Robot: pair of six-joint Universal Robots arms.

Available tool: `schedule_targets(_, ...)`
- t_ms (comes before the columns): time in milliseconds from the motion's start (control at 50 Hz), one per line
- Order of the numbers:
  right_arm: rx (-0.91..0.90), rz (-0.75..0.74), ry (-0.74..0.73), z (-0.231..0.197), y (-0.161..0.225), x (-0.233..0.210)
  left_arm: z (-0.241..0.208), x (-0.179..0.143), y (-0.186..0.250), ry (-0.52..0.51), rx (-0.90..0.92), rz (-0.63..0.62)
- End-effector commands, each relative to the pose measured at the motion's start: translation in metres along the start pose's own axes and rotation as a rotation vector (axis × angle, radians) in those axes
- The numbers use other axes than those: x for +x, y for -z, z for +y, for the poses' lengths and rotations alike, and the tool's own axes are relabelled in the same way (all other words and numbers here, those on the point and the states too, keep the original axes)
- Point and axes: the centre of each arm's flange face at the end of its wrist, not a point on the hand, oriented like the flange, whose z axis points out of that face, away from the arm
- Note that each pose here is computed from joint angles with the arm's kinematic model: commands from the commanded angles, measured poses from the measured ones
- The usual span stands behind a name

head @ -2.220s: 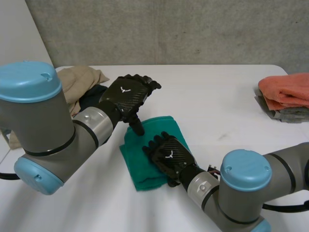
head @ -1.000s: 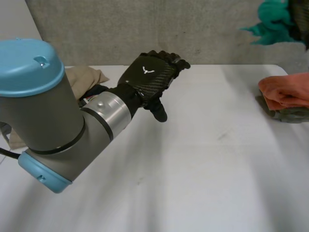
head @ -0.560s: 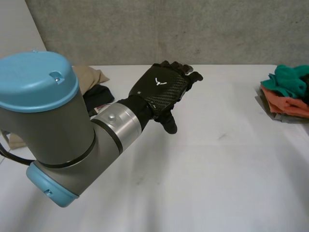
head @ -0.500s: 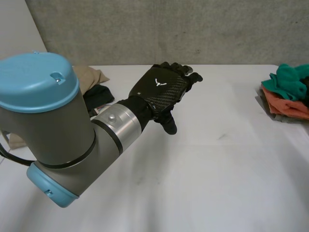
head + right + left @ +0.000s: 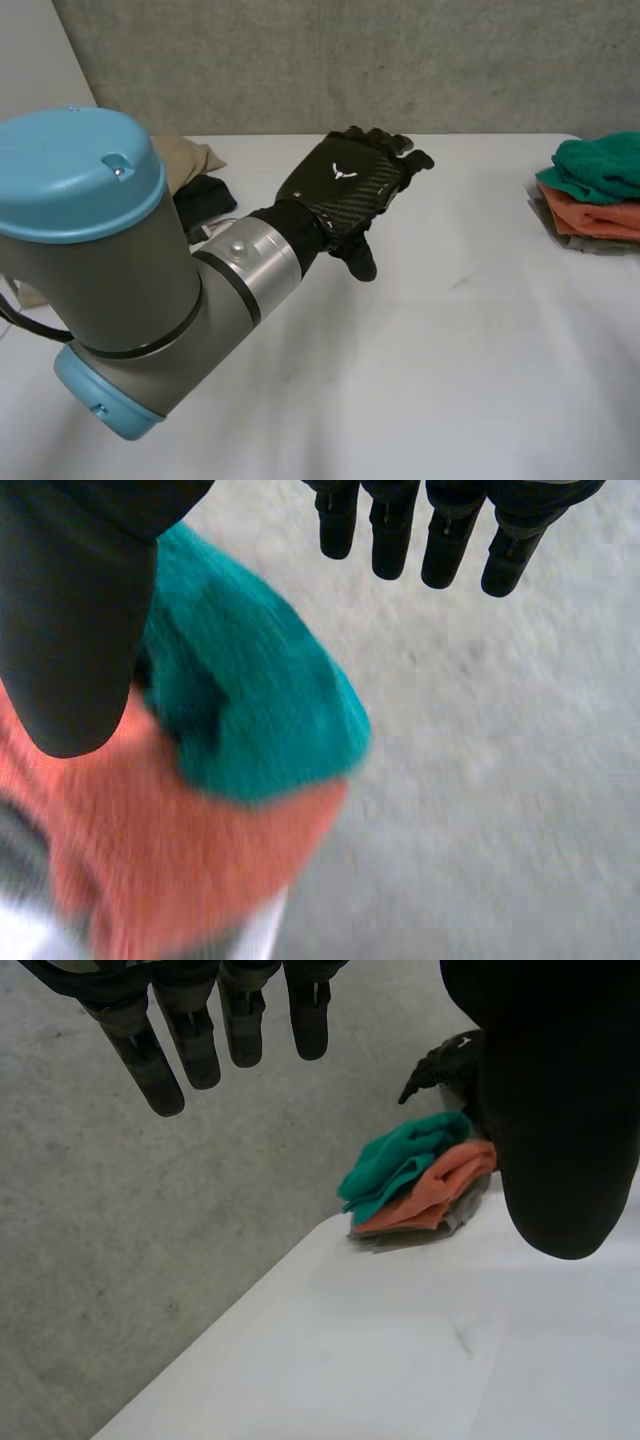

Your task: Fold the laundry.

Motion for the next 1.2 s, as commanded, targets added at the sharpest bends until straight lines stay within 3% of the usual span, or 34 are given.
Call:
schedule_targets(20,-0.249,0.27,0.134,-0.02,0.03,0.062,-0.01,0.008,0.005,-0.003,0.03,0.038)
schedule_targets(100,-0.199,0.43,0.239,-0.048,0.029,0.087,-0.02,0.005,0.008,-0.01,0.059,0.036)
schedule_targets(240,0.11,0.42,0.17,-0.12,0.026,0.052,-0.043,-0.011,0.016,-0.026,0.124,-0.018)
schedule_targets(320,0.269,0.22,0.098,-0.156,0.038,-0.012,-0.049,-0.047,0.015,-0.043,0.147,-0.123)
schedule_targets(340,0.312,0.112,0.083,-0.163,0.046,-0.041,-0.049,-0.07,0.015,-0.054,0.153,-0.193)
schedule_targets(480,0.369,-0.27,0.057,-0.161,0.092,-0.146,-0.031,-0.176,0.024,-0.087,0.112,-0.541)
schedule_targets(580,0.307,-0.502,0.039,-0.146,0.136,-0.215,0.035,-0.267,0.024,-0.079,-0.034,-0.715)
schedule_targets(680,0.187,-0.616,0.058,-0.127,0.159,-0.244,0.102,-0.321,0.022,-0.121,-0.164,-0.743)
schedule_targets(820,0.051,-0.626,0.14,-0.094,0.165,-0.256,0.188,-0.348,0.009,-0.251,-0.294,-0.619)
schedule_targets(920,0.021,-0.617,0.145,-0.086,0.167,-0.255,0.221,-0.355,0.005,-0.26,-0.335,-0.616)
schedule_targets(1100,0.008,-0.611,0.139,-0.084,0.167,-0.254,0.22,-0.354,0.0,-0.263,-0.321,-0.612)
schedule_targets(1180,0.013,-0.603,0.139,-0.085,0.167,-0.252,0.195,-0.345,-0.007,-0.273,-0.286,-0.621)
schedule_targets(1200,0.015,-0.6,0.14,-0.086,0.167,-0.252,0.168,-0.339,-0.012,-0.277,-0.24,-0.631)
